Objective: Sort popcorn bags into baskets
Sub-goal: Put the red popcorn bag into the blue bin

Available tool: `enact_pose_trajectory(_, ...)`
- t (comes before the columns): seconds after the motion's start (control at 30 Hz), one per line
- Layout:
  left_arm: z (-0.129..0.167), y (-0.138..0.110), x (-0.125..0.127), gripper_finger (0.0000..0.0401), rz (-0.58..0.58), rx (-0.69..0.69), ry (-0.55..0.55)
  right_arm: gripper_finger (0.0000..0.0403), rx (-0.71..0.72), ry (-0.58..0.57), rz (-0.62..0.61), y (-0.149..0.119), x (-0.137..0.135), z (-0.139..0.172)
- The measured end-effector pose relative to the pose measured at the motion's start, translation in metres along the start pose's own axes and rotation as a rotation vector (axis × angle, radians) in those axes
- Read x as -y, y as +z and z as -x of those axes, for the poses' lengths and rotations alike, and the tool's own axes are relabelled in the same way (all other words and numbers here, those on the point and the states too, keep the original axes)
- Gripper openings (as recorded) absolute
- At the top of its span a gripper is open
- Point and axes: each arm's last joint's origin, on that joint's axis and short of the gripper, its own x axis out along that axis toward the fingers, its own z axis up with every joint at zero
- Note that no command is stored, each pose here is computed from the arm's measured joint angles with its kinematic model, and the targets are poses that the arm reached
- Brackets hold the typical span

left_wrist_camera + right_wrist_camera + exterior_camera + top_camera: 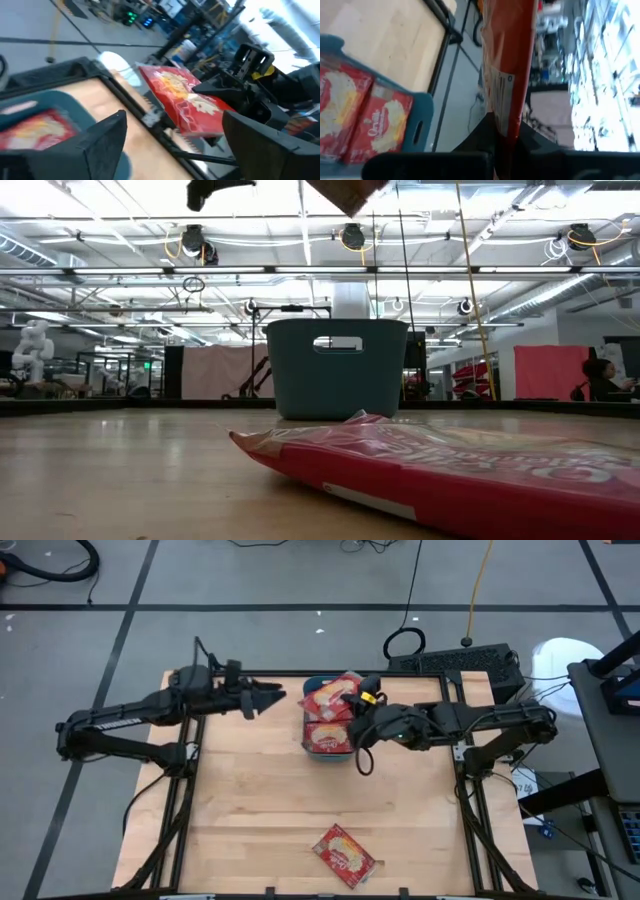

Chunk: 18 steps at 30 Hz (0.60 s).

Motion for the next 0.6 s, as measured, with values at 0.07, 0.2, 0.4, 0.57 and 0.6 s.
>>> enact_pose_trajectory(0.07, 0.007, 0.004, -0.004, 0.0331, -0.017, 0.008, 0.029, 0.0011, -0.023, 0.001, -0.034, -0.001, -0.005, -0.003)
enact_pose_trajectory(0.2, 0.022, 0.008, -0.011, 0.0320, -0.043, 0.002, 0.097, 0.0011, -0.037, 0.008, -0.135, -0.001, -0.011, -0.009)
enact_pose_trajectory(0.4, 0.032, 0.009, -0.018, 0.0284, -0.066, -0.020, 0.160, 0.0011, 0.002, -0.017, -0.285, 0.007, -0.011, -0.029)
enact_pose_trajectory(0.57, 0.032, 0.008, -0.020, 0.0258, -0.055, -0.030, 0.173, 0.0011, -0.033, 0.002, -0.326, -0.003, -0.004, -0.048)
enact_pose_trajectory(0.6, 0.032, 0.008, -0.020, 0.0254, -0.055, -0.031, 0.173, 0.0011, -0.056, 0.028, -0.323, -0.008, -0.006, -0.053)
